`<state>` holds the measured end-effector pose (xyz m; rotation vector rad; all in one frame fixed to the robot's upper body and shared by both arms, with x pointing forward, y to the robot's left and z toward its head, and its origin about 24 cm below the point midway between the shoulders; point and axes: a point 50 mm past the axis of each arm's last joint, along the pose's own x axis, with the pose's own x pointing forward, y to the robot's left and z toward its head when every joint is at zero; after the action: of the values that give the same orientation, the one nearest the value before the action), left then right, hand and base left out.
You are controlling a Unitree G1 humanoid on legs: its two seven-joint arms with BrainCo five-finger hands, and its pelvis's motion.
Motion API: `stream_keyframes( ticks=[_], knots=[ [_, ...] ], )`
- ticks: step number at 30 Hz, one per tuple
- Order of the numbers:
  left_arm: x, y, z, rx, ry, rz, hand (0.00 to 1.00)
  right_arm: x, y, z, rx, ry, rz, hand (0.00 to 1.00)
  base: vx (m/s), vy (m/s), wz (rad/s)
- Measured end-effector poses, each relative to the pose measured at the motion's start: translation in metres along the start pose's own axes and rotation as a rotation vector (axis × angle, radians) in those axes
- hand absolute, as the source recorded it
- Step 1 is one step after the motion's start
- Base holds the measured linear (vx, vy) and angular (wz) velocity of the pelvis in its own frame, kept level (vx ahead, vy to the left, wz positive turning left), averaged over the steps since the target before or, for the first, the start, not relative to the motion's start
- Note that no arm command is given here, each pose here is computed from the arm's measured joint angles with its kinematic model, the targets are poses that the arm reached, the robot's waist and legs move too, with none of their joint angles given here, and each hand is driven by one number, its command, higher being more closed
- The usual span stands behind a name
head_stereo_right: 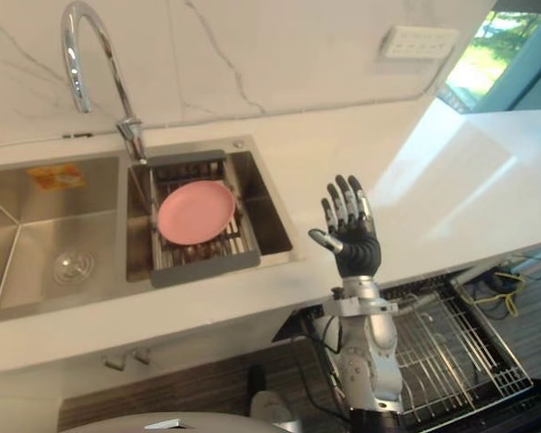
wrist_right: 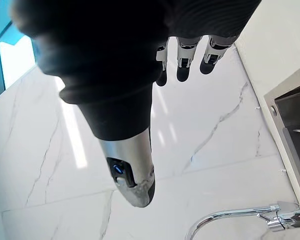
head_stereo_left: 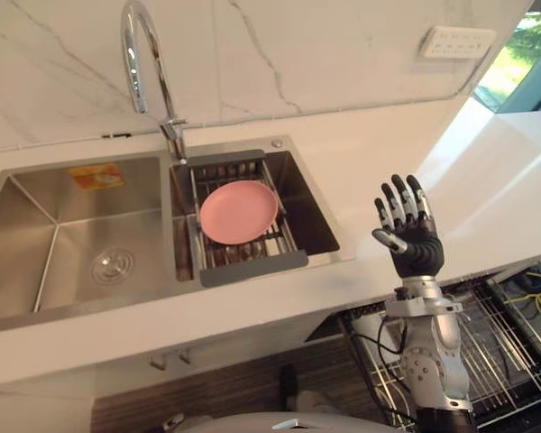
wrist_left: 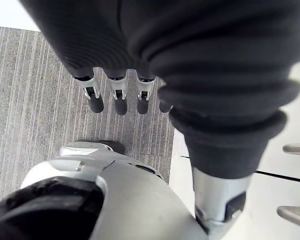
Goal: Walk over to the sink, pick up the cup, carry it to the dishwasher, place the cup inside the dishwasher, then close the dishwasher door
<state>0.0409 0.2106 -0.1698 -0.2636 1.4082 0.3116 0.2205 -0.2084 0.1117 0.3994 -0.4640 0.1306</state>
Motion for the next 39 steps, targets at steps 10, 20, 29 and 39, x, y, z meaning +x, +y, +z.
stream_keyframes(
  ticks=[10,20,29,39],
  knots=[
    [0.000,-0.006,0.003,-0.066,0.041,-0.049,0.00,0.034,-0.001,0.028,-0.553,-0.057,0.005,0.00,0.01,-0.032,0.28],
    [-0.001,0.000,0.003,-0.067,0.058,-0.053,0.00,0.077,0.023,0.010,-1.203,0.074,0.388,0.00,-0.03,0.025,0.07],
    [-0.001,0.000,0.004,-0.050,0.064,-0.050,0.00,0.075,0.019,-0.028,-1.387,0.248,0.591,0.00,-0.01,0.034,0.12],
    [-0.002,0.001,0.007,-0.045,0.056,-0.056,0.00,0.071,0.006,-0.064,-1.582,0.382,0.722,0.00,0.01,0.043,0.04]
  ],
)
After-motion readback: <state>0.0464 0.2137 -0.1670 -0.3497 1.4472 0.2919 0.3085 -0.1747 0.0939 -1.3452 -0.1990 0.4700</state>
